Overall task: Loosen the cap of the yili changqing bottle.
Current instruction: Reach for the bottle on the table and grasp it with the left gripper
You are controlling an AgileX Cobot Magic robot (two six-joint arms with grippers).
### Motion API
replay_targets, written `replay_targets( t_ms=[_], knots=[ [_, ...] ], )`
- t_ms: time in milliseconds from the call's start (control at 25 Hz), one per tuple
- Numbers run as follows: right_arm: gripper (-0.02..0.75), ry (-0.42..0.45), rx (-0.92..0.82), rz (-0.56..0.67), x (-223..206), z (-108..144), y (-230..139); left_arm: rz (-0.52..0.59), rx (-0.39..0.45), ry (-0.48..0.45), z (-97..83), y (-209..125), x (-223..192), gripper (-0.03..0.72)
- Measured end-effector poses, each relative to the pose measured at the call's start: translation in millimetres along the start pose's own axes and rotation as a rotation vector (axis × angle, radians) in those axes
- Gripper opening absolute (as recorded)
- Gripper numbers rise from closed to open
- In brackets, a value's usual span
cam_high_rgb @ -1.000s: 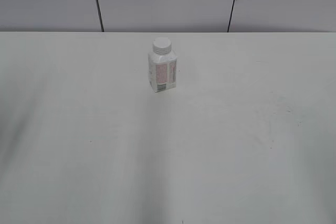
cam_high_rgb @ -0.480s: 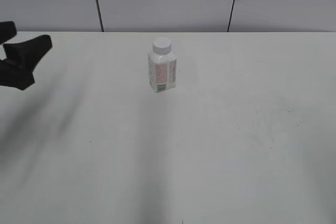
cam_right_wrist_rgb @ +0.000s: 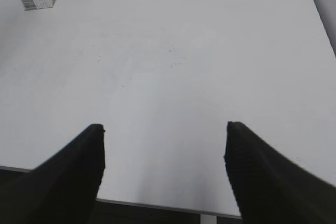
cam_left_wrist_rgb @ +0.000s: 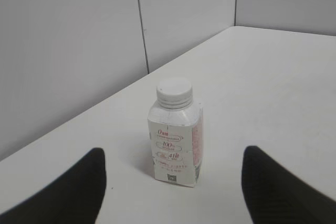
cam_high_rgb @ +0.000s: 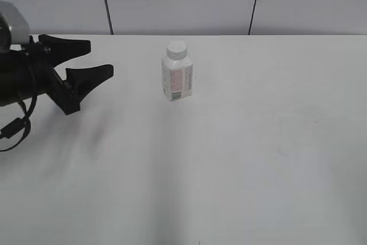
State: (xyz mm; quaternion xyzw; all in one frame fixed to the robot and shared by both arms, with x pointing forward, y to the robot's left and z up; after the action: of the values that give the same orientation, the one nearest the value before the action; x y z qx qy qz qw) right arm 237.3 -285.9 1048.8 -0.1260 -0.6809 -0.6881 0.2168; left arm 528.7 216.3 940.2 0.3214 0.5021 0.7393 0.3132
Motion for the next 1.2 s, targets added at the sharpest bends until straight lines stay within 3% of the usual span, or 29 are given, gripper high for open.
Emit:
replay_targets(
  t_ms=[200,320,480,600,920,1200],
  knots=[
    [0.564,0.000,0.000,0.000,0,0,0,0.009,-0.016,-0.052,18.5,-11,-29,0.494],
    [0.564,0.000,0.000,0.000,0,0,0,0.014,0.037,-0.089,23.4,-18,-53,0.504],
    [0.564,0.000,0.000,0.000,0,0,0,0.022,0.061,-0.129,26.8,-27,-85,0.600],
    [0.564,0.000,0.000,0.000,0,0,0,0.028,0.096,-0.145,28.3,-35,-103,0.632],
    [0.564,0.000,0.000,0.000,0,0,0,0.046,0.114,-0.166,34.3,-69,-132,0.633],
    [0.564,0.000,0.000,0.000,0,0,0,0.039,0.102,-0.207,25.0,-79,-152,0.621]
  ],
)
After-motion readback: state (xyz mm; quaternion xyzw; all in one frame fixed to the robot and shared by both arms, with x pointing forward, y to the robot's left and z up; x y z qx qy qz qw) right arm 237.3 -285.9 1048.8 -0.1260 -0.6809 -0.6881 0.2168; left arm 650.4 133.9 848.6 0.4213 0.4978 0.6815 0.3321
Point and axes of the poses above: a point on each arm's last joint axis where the gripper is mounted, x pointing back along that axis away from the gripper, z along the wrist's bending axis when the last joint is at zero, y = z × x, the point moved 1 cm from there along -x, pointing out along that axis toward the gripper, and after that the axes turned 10 degrees about -x, right-handed, at the moved point
